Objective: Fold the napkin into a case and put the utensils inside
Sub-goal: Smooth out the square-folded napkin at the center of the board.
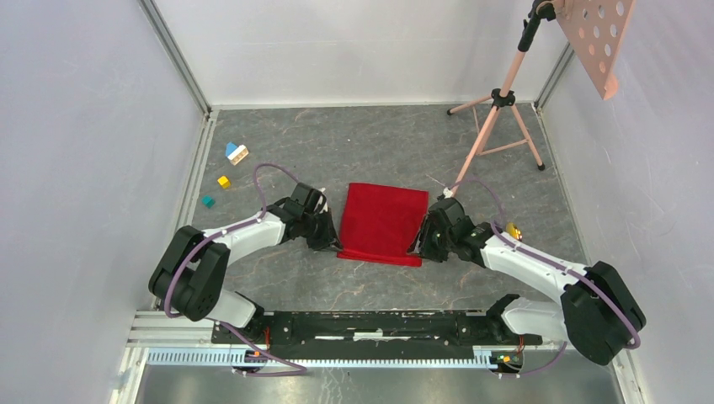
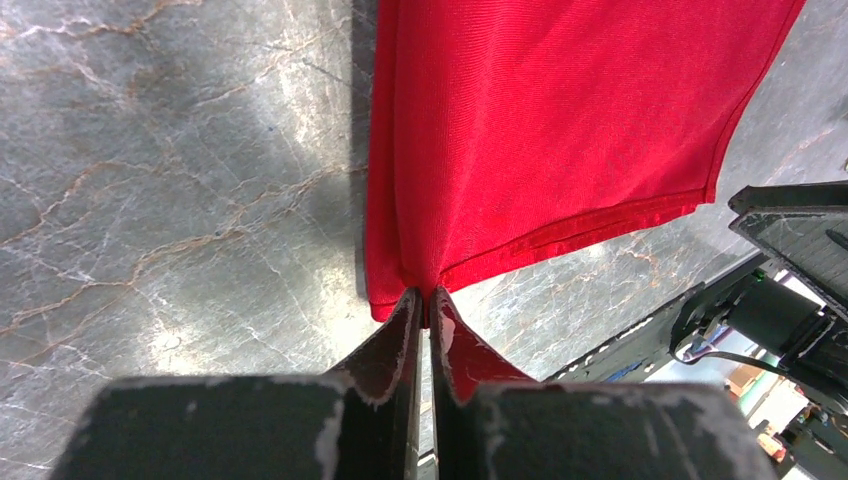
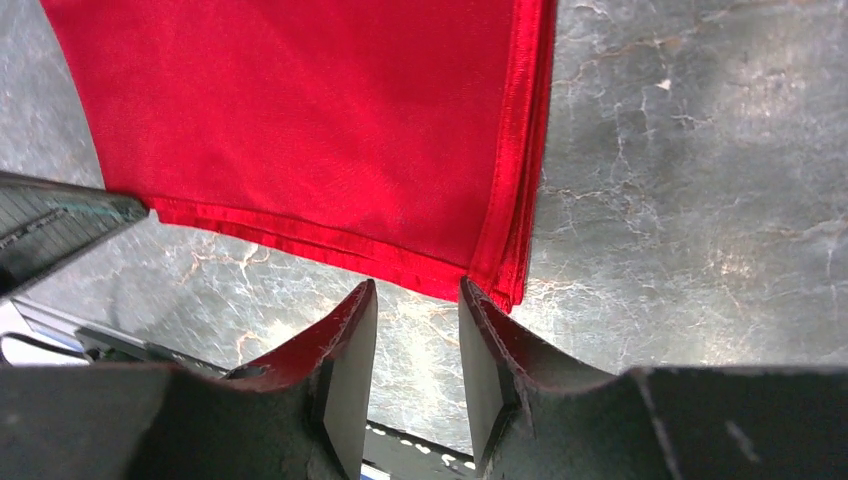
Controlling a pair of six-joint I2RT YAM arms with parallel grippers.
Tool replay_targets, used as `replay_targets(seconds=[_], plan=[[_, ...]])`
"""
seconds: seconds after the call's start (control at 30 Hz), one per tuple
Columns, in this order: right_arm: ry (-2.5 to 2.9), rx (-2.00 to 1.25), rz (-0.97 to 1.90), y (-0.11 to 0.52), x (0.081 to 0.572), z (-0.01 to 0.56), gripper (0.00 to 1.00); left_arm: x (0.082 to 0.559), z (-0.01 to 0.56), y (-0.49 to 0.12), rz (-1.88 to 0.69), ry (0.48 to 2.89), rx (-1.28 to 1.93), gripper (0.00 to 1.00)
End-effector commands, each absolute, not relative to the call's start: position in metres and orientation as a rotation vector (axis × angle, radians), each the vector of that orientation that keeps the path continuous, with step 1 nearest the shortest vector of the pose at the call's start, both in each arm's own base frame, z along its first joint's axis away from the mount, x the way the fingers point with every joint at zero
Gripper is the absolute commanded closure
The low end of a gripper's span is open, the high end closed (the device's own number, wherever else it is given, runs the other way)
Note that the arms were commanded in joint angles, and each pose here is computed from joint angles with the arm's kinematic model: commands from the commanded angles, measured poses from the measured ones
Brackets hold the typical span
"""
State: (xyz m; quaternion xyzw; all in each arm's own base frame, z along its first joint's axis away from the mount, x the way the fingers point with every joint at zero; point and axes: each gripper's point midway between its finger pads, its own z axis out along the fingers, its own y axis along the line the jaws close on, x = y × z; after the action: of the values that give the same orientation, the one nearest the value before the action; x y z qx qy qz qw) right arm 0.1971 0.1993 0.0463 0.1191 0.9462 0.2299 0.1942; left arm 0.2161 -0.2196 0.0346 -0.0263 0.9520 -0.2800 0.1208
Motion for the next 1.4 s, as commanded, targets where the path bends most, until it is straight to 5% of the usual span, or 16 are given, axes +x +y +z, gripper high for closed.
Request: replay_targets(seconds=[0.0,0.93,1.37], plan=[[2.640,0.518,0.611,0.198,0.201,0.046,0.59,0.217,0.035,-0.221,-0.824,2.757,-0.110,0.92],[2.687,0.533,0.475,0.186,0.196,0.020,0.53,0.215,0.035,-0.226,-0.875,2.753,-0.108,0.98],[2.662,0.499,0.473,0.190,0.205,0.035,0.76,0.218,0.045,-0.230,-0.901,2.732,-0.102,0.98]])
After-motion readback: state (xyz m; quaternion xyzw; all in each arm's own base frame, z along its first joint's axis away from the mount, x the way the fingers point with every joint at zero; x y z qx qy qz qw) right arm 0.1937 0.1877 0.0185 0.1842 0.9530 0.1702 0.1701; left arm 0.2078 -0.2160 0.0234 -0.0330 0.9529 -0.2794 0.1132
